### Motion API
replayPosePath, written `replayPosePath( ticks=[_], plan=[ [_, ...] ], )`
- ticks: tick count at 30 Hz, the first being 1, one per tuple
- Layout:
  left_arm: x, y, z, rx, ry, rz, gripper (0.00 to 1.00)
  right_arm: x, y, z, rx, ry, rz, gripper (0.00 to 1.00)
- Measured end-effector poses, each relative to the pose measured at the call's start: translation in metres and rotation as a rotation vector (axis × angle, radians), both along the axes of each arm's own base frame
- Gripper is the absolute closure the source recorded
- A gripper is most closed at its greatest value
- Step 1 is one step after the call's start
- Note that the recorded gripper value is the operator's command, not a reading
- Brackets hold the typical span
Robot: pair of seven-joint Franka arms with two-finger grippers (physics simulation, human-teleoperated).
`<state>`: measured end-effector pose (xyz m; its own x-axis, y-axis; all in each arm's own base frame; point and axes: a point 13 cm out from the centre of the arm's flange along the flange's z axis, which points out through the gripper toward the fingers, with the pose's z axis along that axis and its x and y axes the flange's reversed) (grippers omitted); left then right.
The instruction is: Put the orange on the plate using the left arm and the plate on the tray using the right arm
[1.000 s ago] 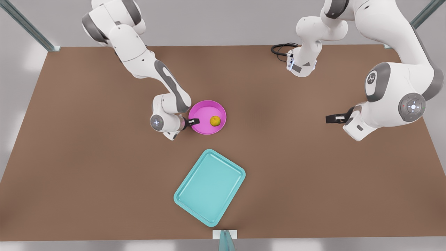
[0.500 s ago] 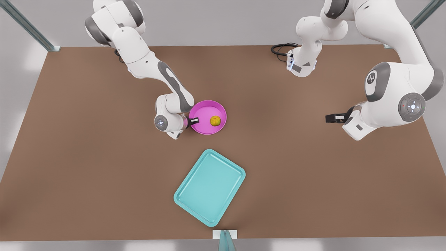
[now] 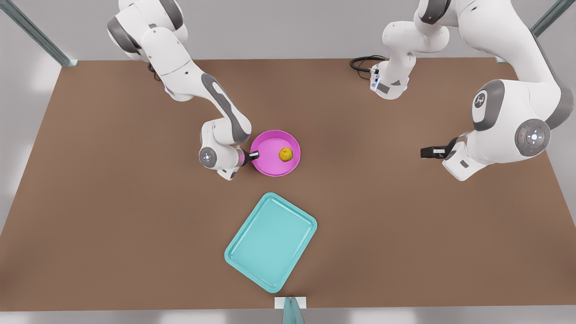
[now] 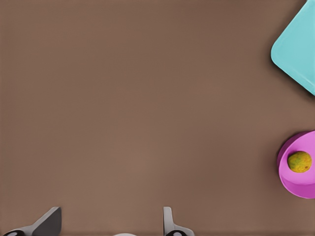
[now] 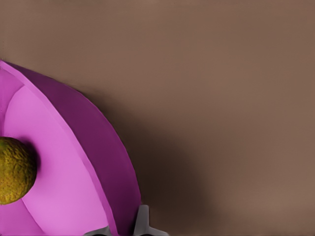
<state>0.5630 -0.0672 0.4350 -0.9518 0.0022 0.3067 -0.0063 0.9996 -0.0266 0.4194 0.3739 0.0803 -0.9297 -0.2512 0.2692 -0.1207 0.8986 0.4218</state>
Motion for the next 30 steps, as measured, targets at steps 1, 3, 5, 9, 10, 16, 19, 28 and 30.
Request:
replayPosePath(
  ticks=[1,3,5,9,10,16,19,28,30],
  plan=[
    [0.000,0.000,0.000,0.000,0.000,-0.001,0.00,0.008,0.002,0.009,0.011,-0.016,-0.004,0.79],
    [0.000,-0.001,0.000,0.000,0.000,-0.002,0.00,0.030,0.005,0.026,0.034,-0.051,-0.020,0.79],
    [0.000,-0.001,0.000,-0.001,0.000,-0.002,0.00,0.055,0.009,0.044,0.070,-0.078,-0.060,0.79],
    [0.000,-0.001,0.000,-0.001,0.000,-0.003,0.00,0.109,0.036,0.077,0.155,-0.136,-0.138,0.79],
    [0.000,-0.001,0.000,-0.001,0.001,-0.003,0.00,0.126,0.043,0.079,0.170,-0.150,-0.158,0.79],
    [0.002,0.000,0.005,0.000,-0.011,-0.004,0.00,0.225,0.027,0.073,0.224,-0.216,-0.337,0.79],
    [0.005,-0.001,0.012,-0.002,-0.032,-0.005,0.00,0.254,0.000,0.068,0.224,-0.232,-0.409,0.79],
    [0.014,0.001,0.012,0.000,-0.056,-0.002,0.00,0.300,-0.007,0.044,0.225,-0.272,-0.467,0.00],
    [0.014,0.001,0.012,0.001,-0.058,-0.002,0.00,0.299,-0.005,0.044,0.222,-0.271,-0.470,0.00]
  ],
)
